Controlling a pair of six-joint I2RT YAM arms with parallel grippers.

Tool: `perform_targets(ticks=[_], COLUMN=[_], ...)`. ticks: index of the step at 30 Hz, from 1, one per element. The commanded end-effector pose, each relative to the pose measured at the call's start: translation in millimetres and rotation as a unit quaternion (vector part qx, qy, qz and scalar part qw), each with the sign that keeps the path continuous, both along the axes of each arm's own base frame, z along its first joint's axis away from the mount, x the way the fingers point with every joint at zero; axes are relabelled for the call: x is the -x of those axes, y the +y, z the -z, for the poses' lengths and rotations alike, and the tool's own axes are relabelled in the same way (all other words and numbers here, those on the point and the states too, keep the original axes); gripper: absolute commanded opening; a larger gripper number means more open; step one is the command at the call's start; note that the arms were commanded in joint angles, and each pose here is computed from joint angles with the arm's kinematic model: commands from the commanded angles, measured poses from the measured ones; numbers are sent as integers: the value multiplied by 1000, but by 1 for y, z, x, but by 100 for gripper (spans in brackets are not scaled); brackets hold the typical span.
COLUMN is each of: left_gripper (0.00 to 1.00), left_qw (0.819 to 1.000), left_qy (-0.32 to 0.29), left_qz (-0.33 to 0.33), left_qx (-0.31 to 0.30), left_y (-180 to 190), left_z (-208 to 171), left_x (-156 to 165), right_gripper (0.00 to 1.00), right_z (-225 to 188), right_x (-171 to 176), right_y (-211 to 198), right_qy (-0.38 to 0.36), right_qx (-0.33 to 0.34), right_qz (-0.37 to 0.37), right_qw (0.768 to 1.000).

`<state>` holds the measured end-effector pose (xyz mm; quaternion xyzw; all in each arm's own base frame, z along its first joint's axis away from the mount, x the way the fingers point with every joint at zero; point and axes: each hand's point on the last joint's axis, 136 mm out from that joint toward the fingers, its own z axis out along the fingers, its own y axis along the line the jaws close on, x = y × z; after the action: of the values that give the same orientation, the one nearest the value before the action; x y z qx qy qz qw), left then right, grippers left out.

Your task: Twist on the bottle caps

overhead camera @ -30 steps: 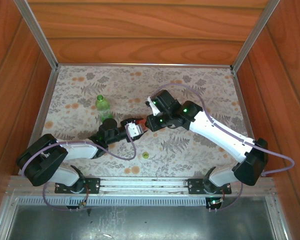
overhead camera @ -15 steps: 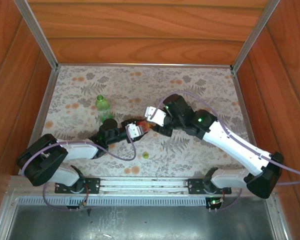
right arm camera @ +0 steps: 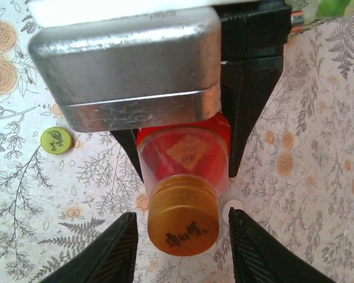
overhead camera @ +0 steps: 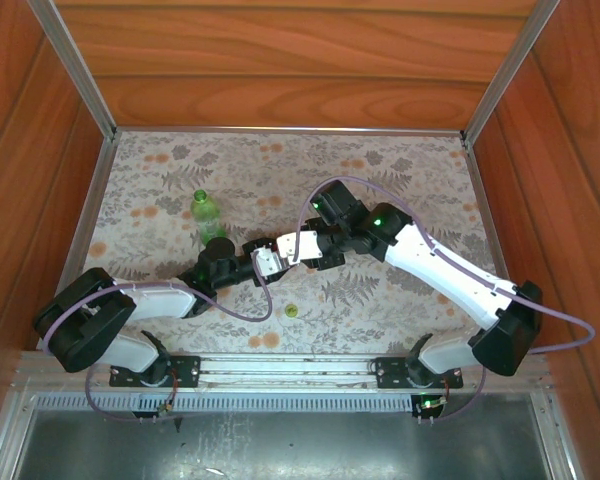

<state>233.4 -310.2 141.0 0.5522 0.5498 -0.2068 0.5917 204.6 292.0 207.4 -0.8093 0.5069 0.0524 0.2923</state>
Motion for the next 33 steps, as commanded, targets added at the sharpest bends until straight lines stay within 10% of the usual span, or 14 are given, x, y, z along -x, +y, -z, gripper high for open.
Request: perform_targets(ticks=[1,10,15,23,26,30,33], left_gripper=[58,58,58,58,58,58,58], left_qw=[999,999,999,999,999,999,999], left_qy=[32,32,30,31,34,36,33], left_qz=[10,10,10,10,13,15,12], left_qx=[-34,-32,-31,-33,-33,-32,-33], left_y=[4,5,4,4,3,2,4], left_z=[28,26,25,26,27,27,27], left_x=[11,11,11,11,11,12,11], right_gripper=[42,26,13,0,0,15,34], right_z=[4,6,-9,-18,-10,-5,-12], right_x=[1,-5,-22,-24,-15,-18,-21], right_y=[-1,1,11,13,9,0,0], right_qy=[-5,1,65,355,390,345,279], right_qx=[11,-9,-106,-220,-192,-175,-178], right_qz=[-28,13,189,570,610,589,503], right_qw=[1000,1000,974,707,663,710,799])
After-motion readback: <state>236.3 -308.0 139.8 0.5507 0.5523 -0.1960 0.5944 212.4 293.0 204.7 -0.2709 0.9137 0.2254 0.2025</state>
